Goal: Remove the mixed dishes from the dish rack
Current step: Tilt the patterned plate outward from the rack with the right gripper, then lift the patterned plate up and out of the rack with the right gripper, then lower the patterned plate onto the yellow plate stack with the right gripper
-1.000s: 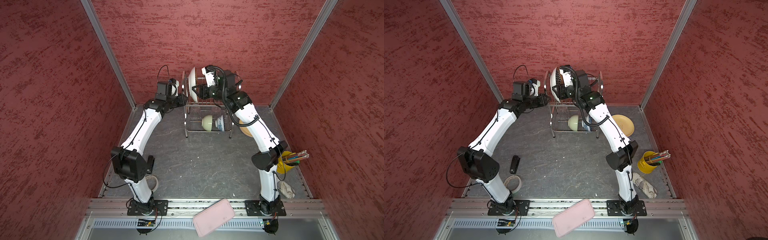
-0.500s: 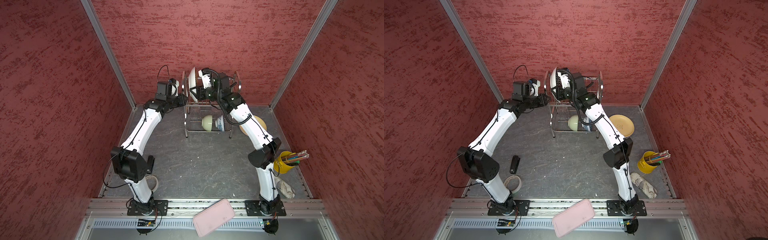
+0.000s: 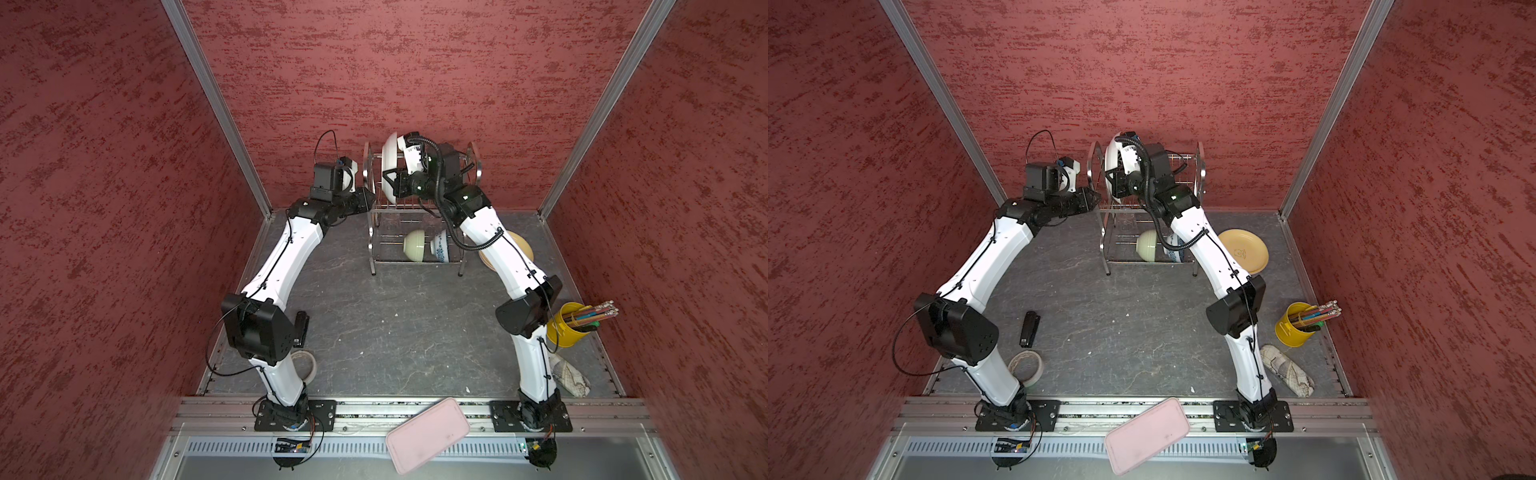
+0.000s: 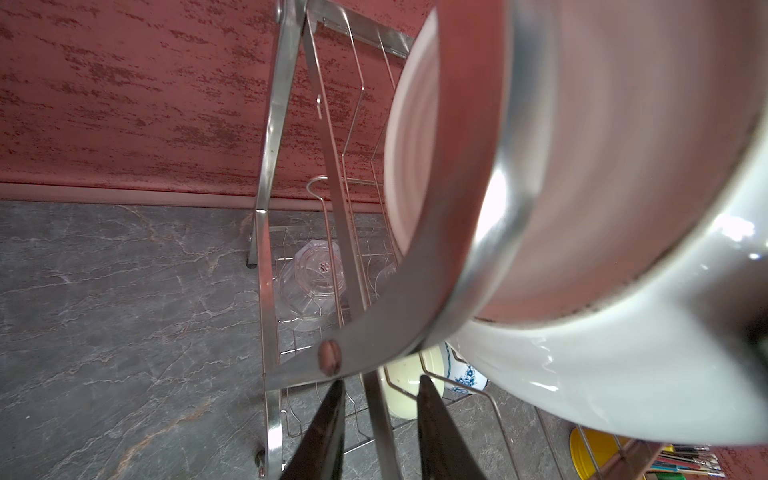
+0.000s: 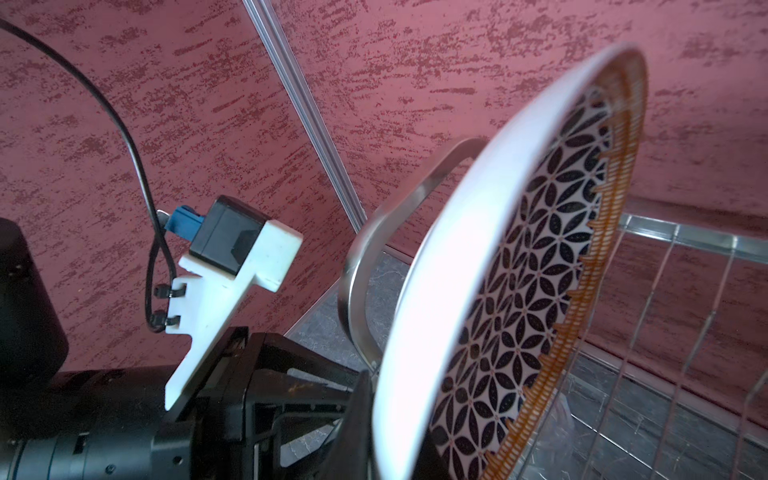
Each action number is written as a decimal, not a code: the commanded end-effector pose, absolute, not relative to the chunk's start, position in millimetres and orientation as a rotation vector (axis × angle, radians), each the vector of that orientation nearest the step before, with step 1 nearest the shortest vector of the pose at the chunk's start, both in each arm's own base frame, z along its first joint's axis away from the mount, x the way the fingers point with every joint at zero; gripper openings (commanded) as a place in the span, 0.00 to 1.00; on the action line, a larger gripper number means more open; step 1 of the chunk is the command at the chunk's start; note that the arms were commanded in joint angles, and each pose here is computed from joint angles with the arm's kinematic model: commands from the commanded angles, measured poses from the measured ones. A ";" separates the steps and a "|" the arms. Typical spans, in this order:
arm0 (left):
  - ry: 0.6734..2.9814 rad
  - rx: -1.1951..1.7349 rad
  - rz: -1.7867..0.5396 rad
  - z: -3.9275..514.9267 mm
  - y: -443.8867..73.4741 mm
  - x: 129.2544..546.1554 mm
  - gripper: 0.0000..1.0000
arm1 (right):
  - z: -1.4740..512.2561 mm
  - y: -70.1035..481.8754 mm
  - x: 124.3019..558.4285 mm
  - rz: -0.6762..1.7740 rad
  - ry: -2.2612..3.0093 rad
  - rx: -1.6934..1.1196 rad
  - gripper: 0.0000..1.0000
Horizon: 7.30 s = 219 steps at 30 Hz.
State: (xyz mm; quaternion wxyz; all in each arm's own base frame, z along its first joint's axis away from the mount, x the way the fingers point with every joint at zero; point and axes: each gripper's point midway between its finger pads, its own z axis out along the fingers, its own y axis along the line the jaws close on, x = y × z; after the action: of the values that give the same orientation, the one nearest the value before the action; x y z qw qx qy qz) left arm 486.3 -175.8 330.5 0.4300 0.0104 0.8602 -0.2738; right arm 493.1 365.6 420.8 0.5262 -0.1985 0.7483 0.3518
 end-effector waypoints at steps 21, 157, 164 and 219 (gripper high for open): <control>2.306 -0.026 -0.583 279.1 -155.6 484.1 0.30 | 450.2 364.8 483.0 0.838 1.680 -0.537 0.00; 2.334 -0.020 -0.600 268.4 -162.2 484.2 0.30 | 602.6 90.1 451.6 -0.346 1.443 -0.012 0.00; 2.338 -0.016 -0.607 267.2 -165.1 483.9 0.30 | 575.9 36.8 463.0 -0.340 1.544 0.137 0.00; 2.364 -0.013 -0.605 254.9 -168.0 487.7 0.30 | 205.2 -12.6 537.1 -0.185 2.328 0.281 0.00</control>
State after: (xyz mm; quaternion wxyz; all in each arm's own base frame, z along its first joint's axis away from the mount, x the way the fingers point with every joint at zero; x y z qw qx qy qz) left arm 487.7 -181.1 328.1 0.4229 0.0169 0.8597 -0.2859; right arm 518.4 -8.2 185.0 0.3386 0.0991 0.9332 -0.0680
